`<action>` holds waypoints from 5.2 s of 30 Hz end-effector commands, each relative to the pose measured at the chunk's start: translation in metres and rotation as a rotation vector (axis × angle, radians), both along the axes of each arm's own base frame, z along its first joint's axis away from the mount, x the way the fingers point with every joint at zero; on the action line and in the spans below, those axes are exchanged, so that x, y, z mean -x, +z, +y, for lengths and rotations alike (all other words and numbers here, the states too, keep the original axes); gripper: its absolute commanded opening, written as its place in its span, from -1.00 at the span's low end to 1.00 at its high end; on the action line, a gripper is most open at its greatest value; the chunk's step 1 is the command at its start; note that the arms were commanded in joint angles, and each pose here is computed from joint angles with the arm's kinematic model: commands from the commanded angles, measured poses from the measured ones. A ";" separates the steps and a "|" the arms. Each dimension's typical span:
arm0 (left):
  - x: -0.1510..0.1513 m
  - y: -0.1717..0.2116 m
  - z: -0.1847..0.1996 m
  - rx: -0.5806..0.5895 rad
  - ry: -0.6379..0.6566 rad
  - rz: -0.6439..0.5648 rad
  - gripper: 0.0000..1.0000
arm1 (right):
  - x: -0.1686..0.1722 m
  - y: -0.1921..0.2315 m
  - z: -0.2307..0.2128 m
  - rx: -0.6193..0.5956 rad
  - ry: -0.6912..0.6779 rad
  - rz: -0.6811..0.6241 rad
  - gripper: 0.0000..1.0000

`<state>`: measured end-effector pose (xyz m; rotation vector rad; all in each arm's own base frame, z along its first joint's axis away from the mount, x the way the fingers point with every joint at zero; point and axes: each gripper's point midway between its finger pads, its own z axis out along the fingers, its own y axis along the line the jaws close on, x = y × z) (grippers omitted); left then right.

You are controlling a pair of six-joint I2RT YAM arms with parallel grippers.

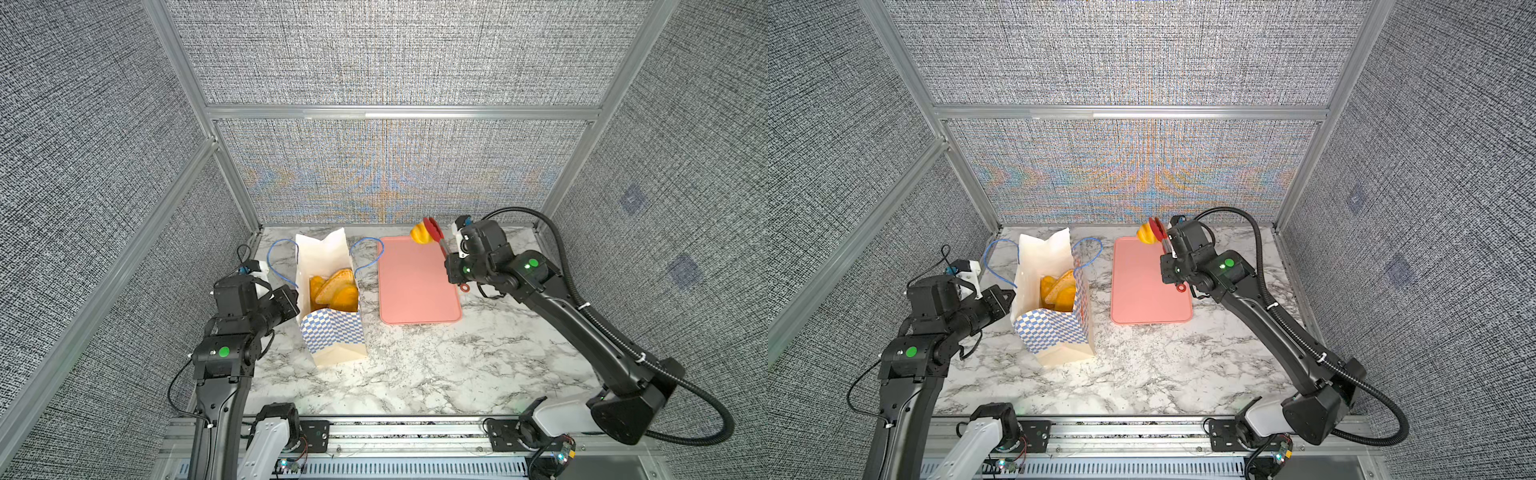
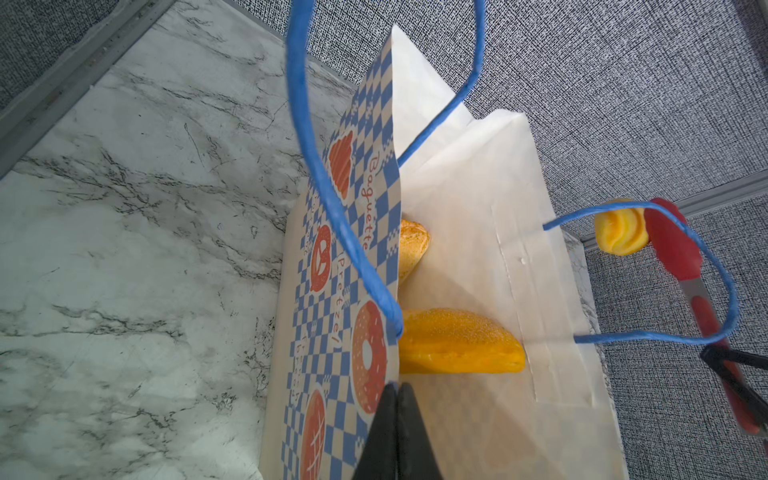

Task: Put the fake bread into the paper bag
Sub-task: 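Squeeze the tongs shut on the yellow bun and lift it, then carry the bun in the tongs over the bag held by the left gripper, then open the tongs to drop the yellow bun into the bag, then release the bag with the left gripper while the right withdraws the tongs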

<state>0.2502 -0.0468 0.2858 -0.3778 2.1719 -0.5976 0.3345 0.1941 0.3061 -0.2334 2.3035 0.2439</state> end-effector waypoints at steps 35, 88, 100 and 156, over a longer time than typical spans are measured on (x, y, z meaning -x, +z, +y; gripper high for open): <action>-0.004 0.004 -0.001 0.011 0.000 -0.023 -0.87 | 0.061 0.144 0.117 -0.150 0.392 -0.307 -0.53; 0.004 0.013 0.000 -0.007 -0.001 -0.039 -0.85 | 0.122 0.034 0.193 0.078 0.638 -0.047 -0.15; 0.009 0.021 0.002 -0.027 -0.002 -0.054 -0.79 | 0.120 0.051 0.195 0.048 0.639 -0.094 -0.13; -0.090 -0.065 0.202 -0.175 0.693 -0.037 0.59 | -0.048 -0.134 -0.170 0.011 -0.357 0.257 -0.23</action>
